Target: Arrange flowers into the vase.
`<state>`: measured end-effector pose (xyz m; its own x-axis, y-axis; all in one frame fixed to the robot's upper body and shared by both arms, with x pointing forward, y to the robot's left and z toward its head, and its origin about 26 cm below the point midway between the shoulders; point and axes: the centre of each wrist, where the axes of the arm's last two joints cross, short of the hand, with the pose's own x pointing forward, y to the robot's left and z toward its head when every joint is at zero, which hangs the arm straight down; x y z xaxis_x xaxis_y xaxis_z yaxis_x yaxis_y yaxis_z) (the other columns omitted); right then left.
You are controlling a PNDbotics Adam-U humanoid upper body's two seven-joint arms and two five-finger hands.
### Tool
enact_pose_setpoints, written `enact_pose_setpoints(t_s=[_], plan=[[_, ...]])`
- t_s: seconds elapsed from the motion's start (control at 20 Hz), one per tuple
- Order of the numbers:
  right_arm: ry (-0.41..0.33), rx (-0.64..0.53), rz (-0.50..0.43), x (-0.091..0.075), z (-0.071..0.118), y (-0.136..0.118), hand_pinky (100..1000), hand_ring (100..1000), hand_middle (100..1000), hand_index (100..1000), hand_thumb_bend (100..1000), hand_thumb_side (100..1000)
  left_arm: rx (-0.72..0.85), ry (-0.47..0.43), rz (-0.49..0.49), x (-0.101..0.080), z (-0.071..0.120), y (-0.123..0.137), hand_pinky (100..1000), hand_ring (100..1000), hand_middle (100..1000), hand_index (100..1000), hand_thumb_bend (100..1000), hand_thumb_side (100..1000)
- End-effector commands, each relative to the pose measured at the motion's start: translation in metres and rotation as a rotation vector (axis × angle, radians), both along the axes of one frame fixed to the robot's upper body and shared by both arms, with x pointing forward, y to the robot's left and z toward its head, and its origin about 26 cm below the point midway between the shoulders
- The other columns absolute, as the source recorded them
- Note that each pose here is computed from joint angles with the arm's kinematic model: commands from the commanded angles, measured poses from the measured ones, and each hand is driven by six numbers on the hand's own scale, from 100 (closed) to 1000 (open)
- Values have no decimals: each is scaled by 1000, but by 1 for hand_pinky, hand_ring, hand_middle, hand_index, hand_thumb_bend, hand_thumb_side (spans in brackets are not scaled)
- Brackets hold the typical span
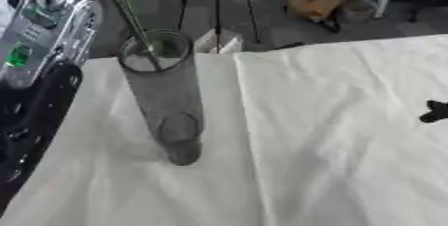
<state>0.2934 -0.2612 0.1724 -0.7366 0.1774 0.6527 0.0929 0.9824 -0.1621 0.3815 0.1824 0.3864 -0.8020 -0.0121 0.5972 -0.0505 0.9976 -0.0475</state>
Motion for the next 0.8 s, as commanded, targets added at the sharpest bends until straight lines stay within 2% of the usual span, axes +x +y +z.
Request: enact_pose_setpoints(t_s=[0.05, 0.4, 0.8], plan=[[-33, -8, 2, -2, 8, 0, 795, 533, 479, 787, 100, 946, -16, -17, 17, 2, 5, 3, 100, 100, 100, 100, 277, 608], [-33, -6, 0, -2, 8, 0, 796, 532, 478, 787, 100, 946, -46, -6, -2, 14, -3, 9, 100, 100, 100, 100, 365, 642], [-32, -5, -3, -2, 8, 0, 797, 532, 477, 787, 100, 947, -41, -2, 23, 21, -10, 14, 100, 100, 100, 128, 395, 674]])
